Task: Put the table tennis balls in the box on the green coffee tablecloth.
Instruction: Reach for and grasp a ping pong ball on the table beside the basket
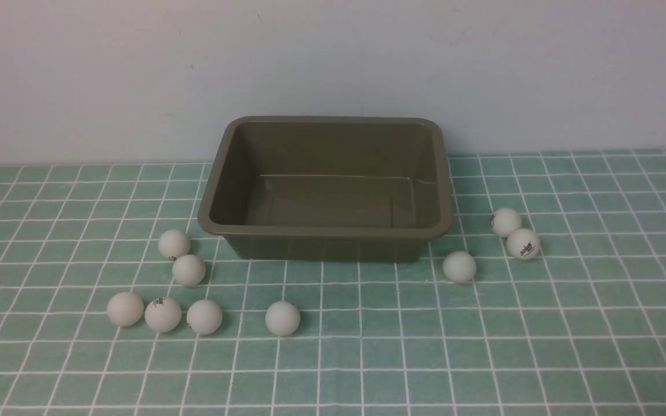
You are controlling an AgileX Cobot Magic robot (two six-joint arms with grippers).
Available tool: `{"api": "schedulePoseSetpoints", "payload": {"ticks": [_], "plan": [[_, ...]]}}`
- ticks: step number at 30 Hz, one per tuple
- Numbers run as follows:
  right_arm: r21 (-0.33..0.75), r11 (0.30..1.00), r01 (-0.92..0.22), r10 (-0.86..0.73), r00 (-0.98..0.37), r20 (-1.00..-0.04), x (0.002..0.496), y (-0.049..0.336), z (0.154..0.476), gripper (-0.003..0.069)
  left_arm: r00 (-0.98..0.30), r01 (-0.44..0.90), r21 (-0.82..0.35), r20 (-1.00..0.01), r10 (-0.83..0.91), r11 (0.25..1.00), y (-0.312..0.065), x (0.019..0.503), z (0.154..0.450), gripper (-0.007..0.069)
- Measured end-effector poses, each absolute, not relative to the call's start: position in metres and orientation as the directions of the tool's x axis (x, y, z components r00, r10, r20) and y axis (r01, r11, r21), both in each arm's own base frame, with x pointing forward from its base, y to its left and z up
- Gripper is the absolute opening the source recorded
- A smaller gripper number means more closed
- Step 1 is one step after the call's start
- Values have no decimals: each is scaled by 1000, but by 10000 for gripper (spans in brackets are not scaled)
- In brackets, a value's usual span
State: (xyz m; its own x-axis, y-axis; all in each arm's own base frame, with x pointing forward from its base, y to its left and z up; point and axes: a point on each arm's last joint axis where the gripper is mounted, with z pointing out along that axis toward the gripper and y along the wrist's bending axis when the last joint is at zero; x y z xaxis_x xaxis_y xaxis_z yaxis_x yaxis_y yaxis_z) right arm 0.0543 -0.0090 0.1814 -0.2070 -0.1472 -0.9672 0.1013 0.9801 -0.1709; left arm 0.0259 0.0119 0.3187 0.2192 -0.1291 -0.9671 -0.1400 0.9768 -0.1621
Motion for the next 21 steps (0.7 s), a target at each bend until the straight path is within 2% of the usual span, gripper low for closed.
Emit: {"api": "schedulePoseSetpoints", "payload": {"ticks": [3, 4, 5, 6, 7, 9, 11, 14, 16, 21], "plan": [[-171, 980, 101, -147, -207, -967, 54, -9, 181, -18, 76, -199, -134, -990, -121, 971, 16, 38, 315, -4], [-171, 980, 101, -147, -207, -967, 54, -9, 181, -18, -31, -225, -115, -992, -125, 968, 17, 45, 308, -4], [-171, 980, 101, -147, -207, -967, 54, -9, 181, -18, -32, -223, -114, -992, -124, 968, 18, 46, 308, -4], [-171, 980, 101, -147, -207, -967, 54, -9, 181, -18, -153, -233, -101, -978, -139, 967, 17, 53, 300, -4], [-171, 980, 101, -147, -207, -967, 54, -9, 181, -18, -184, -235, -86, -974, -132, 968, 17, 55, 298, -4], [-171, 980, 101, -147, -207, -967, 54, -9, 181, -18, -367, -182, -62, -922, -126, 981, 12, 67, 285, -4], [-171, 980, 101, -147, -208, -967, 54, -9, 181, -18, -464, -100, -44, -882, -86, 994, 6, 75, 278, -4], [-171, 980, 101, -147, -208, -967, 54, -9, 181, -18, -528, 52, -6, -849, 22, 999, -4, 88, 281, -4], [-171, 980, 101, -147, -208, -967, 54, -9, 181, -18, -552, 121, -21, -832, 50, 992, -9, 100, 291, -4], [-171, 980, 101, -147, -208, -967, 54, -9, 181, -18, -627, 180, -79, -777, 53, 980, -13, 135, 319, -1]]}}
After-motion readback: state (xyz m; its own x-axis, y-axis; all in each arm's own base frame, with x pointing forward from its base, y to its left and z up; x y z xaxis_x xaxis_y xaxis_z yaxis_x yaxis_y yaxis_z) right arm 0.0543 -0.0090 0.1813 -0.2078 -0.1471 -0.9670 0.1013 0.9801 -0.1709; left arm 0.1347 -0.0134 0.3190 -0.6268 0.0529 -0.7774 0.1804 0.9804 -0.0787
